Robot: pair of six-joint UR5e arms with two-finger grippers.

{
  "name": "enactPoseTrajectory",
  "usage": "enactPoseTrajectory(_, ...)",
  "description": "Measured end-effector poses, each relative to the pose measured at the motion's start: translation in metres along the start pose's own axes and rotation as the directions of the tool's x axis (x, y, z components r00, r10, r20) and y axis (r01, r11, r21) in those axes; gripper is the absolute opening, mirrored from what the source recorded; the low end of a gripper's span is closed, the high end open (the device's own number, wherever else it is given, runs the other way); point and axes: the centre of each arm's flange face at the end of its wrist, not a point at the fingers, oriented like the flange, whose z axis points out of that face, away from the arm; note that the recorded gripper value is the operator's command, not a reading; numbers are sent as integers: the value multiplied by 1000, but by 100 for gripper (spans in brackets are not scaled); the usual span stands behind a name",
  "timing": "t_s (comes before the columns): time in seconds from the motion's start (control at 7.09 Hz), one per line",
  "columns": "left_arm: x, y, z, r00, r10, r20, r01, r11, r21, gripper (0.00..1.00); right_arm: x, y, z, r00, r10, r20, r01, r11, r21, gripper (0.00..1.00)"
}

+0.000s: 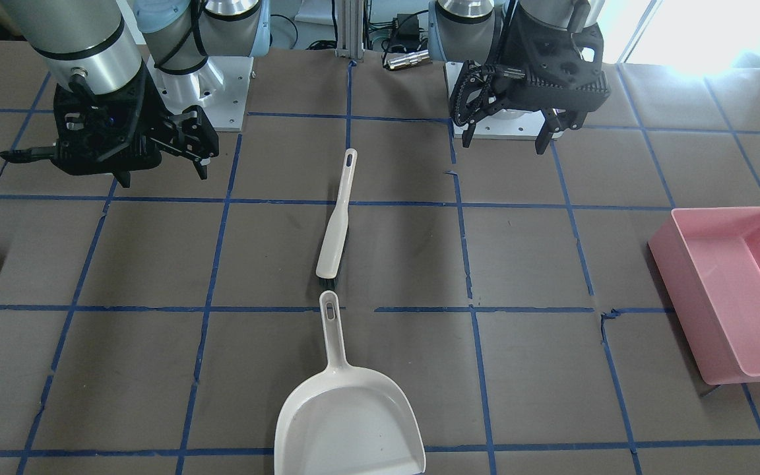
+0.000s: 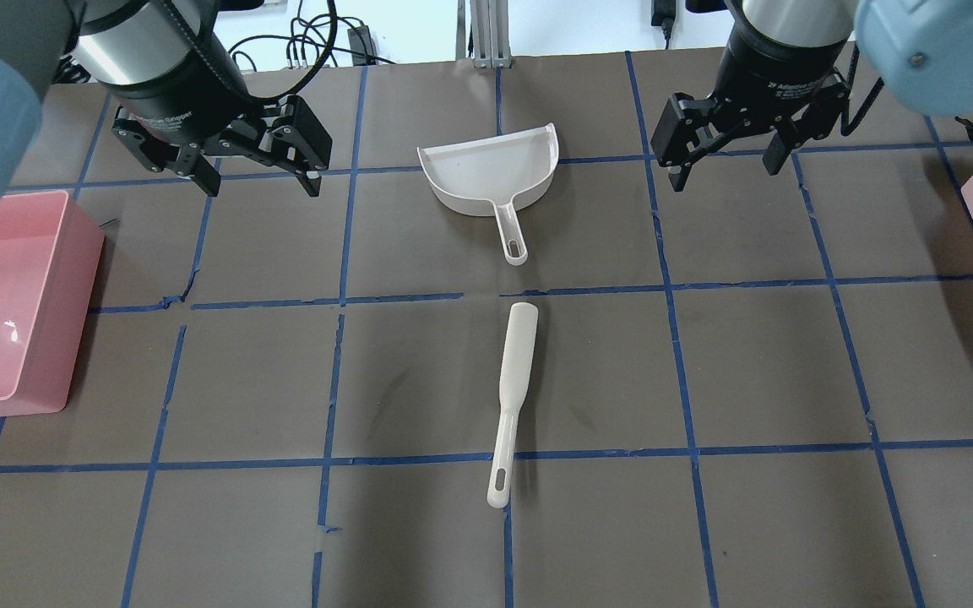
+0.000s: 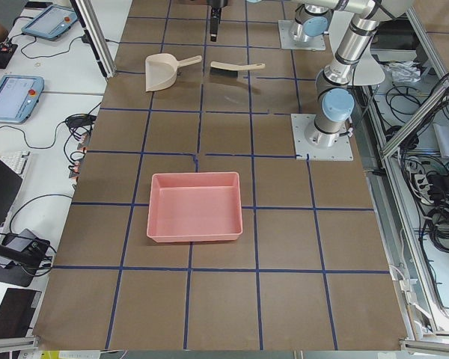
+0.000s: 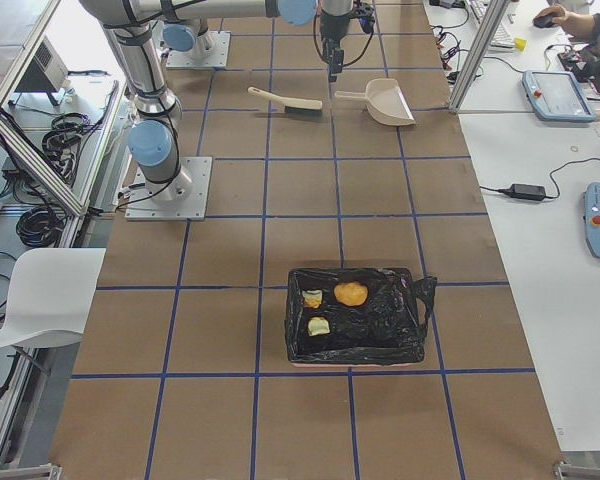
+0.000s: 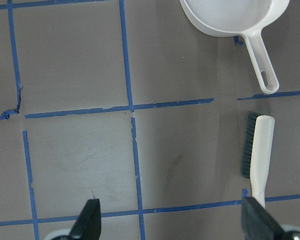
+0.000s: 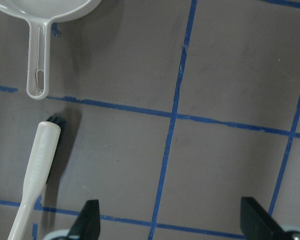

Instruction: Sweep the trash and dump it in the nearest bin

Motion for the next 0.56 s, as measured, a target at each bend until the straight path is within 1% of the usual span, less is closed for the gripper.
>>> enactPoseTrajectory(0.14, 0, 1, -1, 1000, 0, 2, 0, 1000, 1, 100, -1, 2, -1, 1000, 19, 13, -19, 1000, -6, 100)
enactPoseTrajectory(0.28, -1, 2, -2, 1000, 1, 2, -1, 1000, 4, 100, -2, 2, -1, 1000, 27, 16, -27, 1000, -5, 100)
enactPoseTrajectory(0.42, -1, 3, -3, 1000, 2, 2, -2, 1000, 5, 100, -2, 3, -3, 1000, 29, 10, -29, 1000, -1, 100)
enactPoseTrajectory(0.56, -1, 4, -3, 1000, 2, 1, -2, 1000, 4, 100, -2, 4, -4, 1000, 27, -7, -27, 1000, 2, 100)
